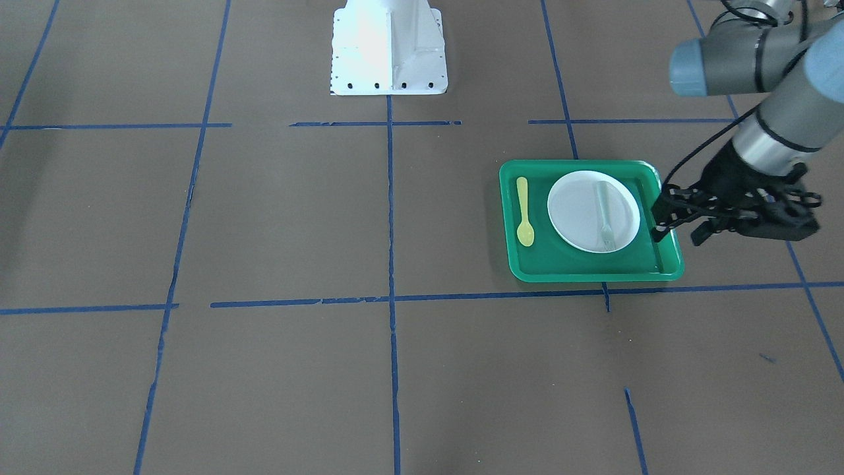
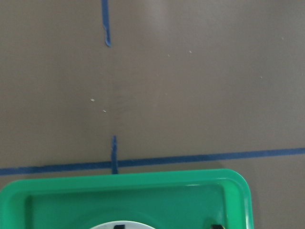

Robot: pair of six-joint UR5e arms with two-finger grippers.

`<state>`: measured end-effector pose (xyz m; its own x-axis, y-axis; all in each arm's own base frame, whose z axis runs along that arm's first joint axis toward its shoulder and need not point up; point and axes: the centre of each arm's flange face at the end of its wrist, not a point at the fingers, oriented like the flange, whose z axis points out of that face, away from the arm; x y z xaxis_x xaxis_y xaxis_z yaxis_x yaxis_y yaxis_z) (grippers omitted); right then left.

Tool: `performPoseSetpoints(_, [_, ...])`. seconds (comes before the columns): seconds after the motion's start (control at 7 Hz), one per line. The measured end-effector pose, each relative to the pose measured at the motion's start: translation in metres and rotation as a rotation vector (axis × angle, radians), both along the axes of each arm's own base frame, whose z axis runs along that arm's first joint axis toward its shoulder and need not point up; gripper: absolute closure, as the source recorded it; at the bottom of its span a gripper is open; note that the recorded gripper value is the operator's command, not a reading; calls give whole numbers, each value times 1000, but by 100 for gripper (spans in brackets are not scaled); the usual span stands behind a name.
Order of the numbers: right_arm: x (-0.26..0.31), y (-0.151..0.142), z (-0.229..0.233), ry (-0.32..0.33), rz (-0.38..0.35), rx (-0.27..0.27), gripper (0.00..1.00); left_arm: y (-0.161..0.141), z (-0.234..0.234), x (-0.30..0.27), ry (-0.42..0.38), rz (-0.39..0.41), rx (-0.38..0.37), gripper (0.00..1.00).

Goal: Place spoon

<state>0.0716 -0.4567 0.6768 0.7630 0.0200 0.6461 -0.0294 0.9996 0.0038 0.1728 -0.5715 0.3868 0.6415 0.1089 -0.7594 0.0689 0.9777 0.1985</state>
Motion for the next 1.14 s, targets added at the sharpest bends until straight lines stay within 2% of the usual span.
performPoseSetpoints(0.29, [0, 0, 0, 0, 0, 0, 0, 8, 88, -104, -98, 42, 69, 27])
performPoseSetpoints(0.57, [0, 0, 0, 0, 0, 0, 0, 12, 178, -207, -139, 34, 50, 27])
performPoseSetpoints(0.86, [0, 0, 0, 1, 0, 0, 0, 28, 252, -279, -137, 57, 21, 0])
performPoseSetpoints(1.14, [0, 0, 0, 1, 0, 0, 0, 61, 274, -291, -120, 33, -43, 0])
